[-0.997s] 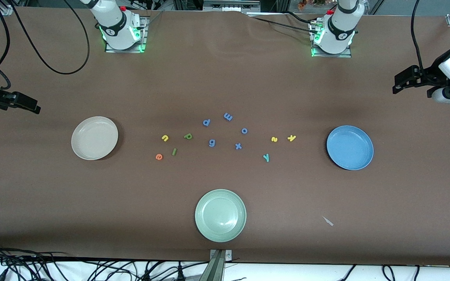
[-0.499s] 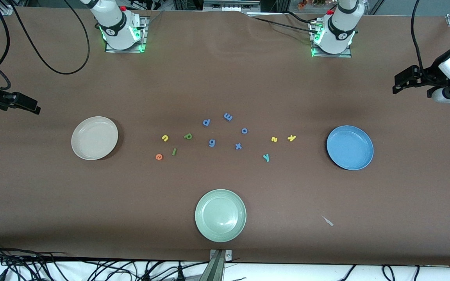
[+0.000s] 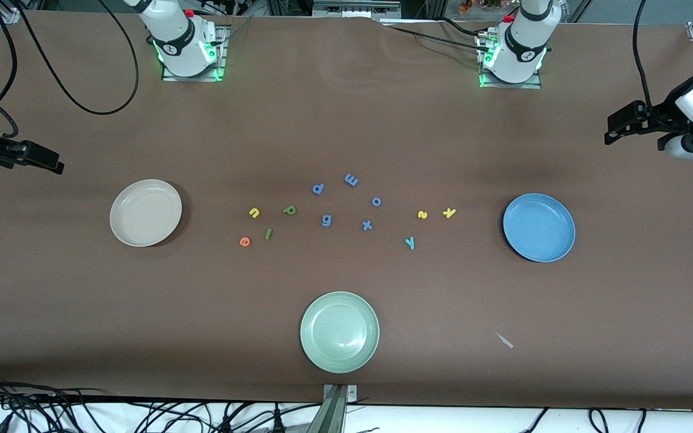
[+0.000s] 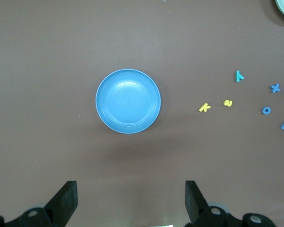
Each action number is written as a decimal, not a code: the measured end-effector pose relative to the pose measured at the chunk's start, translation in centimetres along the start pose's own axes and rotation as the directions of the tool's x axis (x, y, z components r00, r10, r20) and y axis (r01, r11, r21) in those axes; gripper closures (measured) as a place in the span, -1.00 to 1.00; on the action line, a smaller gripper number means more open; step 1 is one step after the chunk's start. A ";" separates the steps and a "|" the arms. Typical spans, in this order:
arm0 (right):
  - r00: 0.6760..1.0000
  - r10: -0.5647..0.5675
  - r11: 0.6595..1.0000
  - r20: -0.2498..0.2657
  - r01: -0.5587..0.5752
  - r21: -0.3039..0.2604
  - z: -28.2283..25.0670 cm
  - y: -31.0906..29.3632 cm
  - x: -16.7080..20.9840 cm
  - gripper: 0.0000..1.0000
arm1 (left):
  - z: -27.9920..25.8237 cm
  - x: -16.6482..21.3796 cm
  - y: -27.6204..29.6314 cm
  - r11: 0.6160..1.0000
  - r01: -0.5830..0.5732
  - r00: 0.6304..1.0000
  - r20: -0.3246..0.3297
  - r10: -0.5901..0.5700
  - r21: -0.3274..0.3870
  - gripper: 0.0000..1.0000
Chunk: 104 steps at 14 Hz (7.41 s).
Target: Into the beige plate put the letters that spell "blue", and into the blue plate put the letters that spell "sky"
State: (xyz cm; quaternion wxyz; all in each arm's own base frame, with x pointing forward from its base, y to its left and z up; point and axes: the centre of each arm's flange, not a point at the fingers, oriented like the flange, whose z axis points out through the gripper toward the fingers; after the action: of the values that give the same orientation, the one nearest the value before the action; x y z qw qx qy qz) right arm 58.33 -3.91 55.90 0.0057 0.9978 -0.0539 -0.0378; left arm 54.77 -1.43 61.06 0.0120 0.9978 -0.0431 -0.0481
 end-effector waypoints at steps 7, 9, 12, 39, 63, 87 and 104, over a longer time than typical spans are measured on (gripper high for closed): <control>1.000 0.000 1.000 0.000 0.000 0.000 0.0 0.0 0.0 -1.00 | 0.0 0.0 0.0 1.000 0.000 1.000 0.000 0.000 0.000 -1.00; 1.000 0.000 1.000 0.000 0.000 0.000 0.0 0.0 0.0 -1.00 | 0.0 0.0 0.0 1.000 0.000 1.000 0.000 0.000 0.000 -1.00; 1.000 0.000 1.000 0.000 0.000 0.000 0.0 0.0 0.0 -1.00 | 0.0 0.0 0.0 1.000 0.000 1.000 0.001 0.000 0.000 -1.00; 0.997 -0.078 0.997 0.003 0.078 0.001 31.1 -28.8 5.2 -1.00 | 0.7 0.3 2.4 0.999 -0.043 0.999 0.019 0.043 0.001 -1.00; 0.998 -0.055 0.998 0.010 0.055 0.012 37.4 -29.1 4.4 -0.76 | 41.5 8.4 17.3 0.973 -0.218 0.973 0.060 0.223 -0.082 -0.91; 0.996 -0.065 0.998 0.060 0.066 -0.015 33.1 -25.8 5.4 0.42 | 40.9 6.6 16.9 0.980 -0.189 0.982 0.018 0.190 -0.062 0.52; 0.945 -0.314 0.946 0.097 0.320 -0.055 32.2 -6.1 1.2 0.15 | 37.0 5.5 -5.8 0.950 -0.304 0.952 0.015 0.306 -0.072 -0.61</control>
State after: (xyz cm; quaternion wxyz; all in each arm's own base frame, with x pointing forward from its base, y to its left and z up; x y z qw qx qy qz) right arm 57.75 1.83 23.64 0.0321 0.9901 0.1085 -0.0833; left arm 57.13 3.14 23.54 0.0531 0.9775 -0.1950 -0.0600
